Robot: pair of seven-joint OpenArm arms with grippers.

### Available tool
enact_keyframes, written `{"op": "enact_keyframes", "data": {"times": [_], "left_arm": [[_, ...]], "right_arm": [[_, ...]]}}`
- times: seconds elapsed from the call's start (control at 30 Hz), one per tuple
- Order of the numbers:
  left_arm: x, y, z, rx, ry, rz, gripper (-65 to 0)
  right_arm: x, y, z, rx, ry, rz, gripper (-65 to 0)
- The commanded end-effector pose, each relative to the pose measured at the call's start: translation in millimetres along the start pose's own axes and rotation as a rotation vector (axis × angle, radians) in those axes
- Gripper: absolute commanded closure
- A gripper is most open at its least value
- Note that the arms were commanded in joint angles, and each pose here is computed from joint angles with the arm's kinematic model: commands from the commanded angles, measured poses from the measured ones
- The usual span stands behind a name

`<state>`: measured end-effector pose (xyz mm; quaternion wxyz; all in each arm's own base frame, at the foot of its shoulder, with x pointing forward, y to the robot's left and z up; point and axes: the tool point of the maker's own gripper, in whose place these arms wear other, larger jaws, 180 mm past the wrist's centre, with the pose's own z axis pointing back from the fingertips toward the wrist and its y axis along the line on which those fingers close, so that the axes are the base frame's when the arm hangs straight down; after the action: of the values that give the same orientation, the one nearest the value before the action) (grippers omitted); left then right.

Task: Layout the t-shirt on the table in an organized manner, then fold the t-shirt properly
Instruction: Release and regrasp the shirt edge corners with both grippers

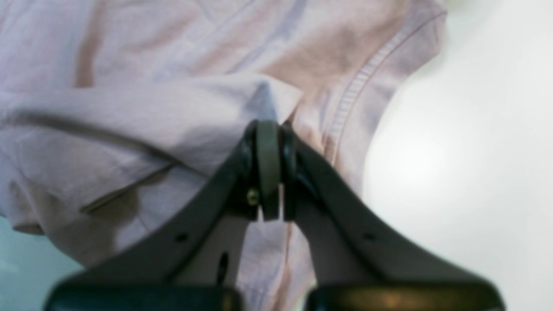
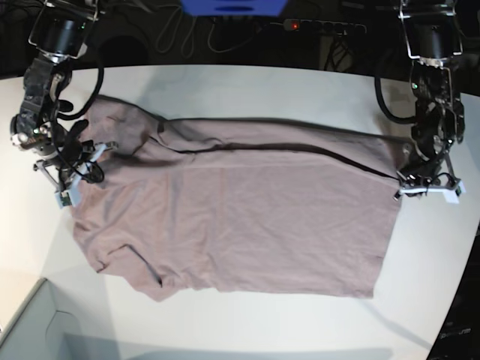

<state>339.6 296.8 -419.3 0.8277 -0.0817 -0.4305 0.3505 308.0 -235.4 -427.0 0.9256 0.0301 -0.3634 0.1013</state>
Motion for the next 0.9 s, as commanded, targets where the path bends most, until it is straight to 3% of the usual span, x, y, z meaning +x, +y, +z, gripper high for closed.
{"op": "enact_keyframes", "data": {"times": [0.0,0.07,0.17,0.27,0.4,0.57,0.87], "left_arm": [[16.6,-5.6,0.7,-0.015,-0.044,-0.008,-6.1],[14.3,-3.6,1.1,-0.008,-0.040,-0.006,-16.7],[13.3,-2.5,1.7,-0.009,-0.038,-0.007,-31.2],[8.2,4.3,7.3,-0.003,-0.031,-0.010,-38.1],[7.7,3.3,24.2,-0.023,-0.051,-0.041,-40.3],[-18.5,26.8,32.1,0.023,0.002,-0.052,-40.3],[-40.2,55.3,21.9,0.097,0.065,-0.021,-40.3]], "right_arm": [[15.9,-7.4,4.8,-0.008,-0.049,0.017,0.0],[14.7,-7.9,4.9,-0.010,-0.043,0.016,0.0],[15.2,-8.0,5.1,-0.010,-0.044,0.017,-5.2],[14.3,-16.4,8.8,-0.031,-0.048,0.001,-11.4],[21.4,-37.8,25.1,-0.099,-0.089,-0.029,-15.9],[6.9,-49.2,49.5,-0.166,-0.098,-0.052,-19.1],[-26.4,-28.3,85.4,-0.201,-0.062,-0.026,-23.0]]}}
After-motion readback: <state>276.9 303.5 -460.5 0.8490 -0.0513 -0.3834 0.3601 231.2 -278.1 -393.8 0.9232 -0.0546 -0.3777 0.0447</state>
